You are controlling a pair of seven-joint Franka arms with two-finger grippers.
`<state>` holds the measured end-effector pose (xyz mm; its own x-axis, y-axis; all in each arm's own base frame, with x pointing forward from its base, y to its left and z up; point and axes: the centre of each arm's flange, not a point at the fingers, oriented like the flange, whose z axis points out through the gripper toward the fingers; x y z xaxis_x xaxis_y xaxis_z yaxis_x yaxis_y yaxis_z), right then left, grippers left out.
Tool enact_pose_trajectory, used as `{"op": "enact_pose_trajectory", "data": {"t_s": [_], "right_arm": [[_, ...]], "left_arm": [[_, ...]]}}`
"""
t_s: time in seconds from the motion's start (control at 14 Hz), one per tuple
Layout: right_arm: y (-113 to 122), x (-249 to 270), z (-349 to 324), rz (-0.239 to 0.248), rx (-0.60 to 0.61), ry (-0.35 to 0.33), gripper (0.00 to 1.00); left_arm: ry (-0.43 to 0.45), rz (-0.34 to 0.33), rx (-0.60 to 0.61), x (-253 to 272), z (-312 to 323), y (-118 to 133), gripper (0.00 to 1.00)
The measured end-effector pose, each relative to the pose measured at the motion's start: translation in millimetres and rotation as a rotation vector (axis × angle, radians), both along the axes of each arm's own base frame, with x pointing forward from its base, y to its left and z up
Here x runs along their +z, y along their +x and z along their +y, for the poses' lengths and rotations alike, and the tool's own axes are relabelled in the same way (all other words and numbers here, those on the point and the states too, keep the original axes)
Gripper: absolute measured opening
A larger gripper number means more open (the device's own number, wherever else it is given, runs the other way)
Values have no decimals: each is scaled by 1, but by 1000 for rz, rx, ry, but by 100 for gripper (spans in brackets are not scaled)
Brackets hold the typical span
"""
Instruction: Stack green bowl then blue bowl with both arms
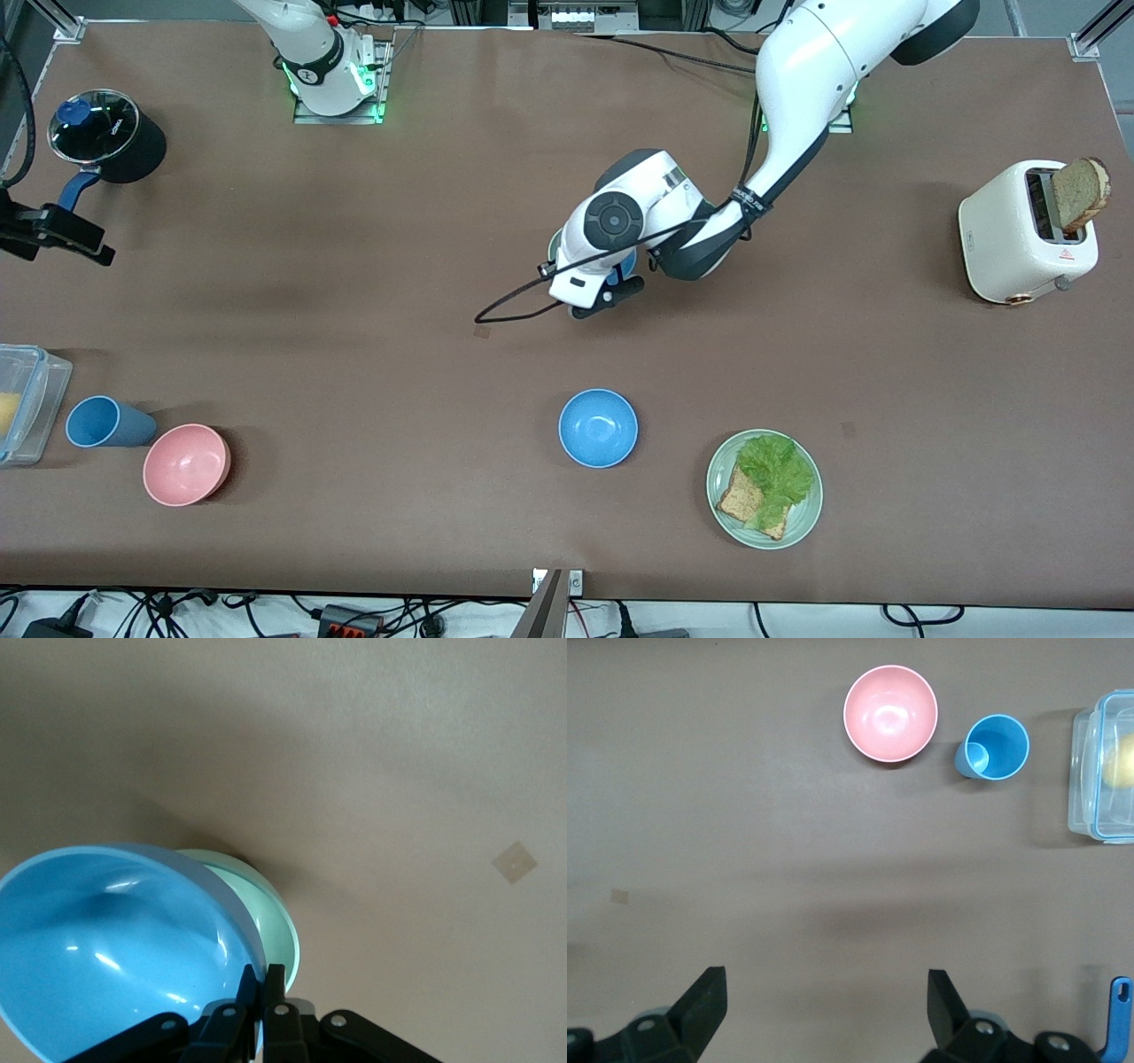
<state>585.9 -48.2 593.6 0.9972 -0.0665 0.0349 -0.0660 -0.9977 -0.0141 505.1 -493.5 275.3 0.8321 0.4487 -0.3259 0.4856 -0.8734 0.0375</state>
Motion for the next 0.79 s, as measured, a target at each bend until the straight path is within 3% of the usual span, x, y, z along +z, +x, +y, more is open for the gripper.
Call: {"op": "enact_pose_trajectory", "data": {"t_s": [0.43, 0.57, 0.79], "right_arm": [[-23, -12, 2, 6, 3, 4, 100], [-24, -11, 1, 5, 5, -2, 100], [-24, -11, 4, 4, 10, -5, 100]], "left_arm": [[-7, -11, 18, 0, -9, -5, 8], [-8, -16, 55, 2, 3, 9, 22], [-3, -14, 94, 16, 25, 34, 52]]}}
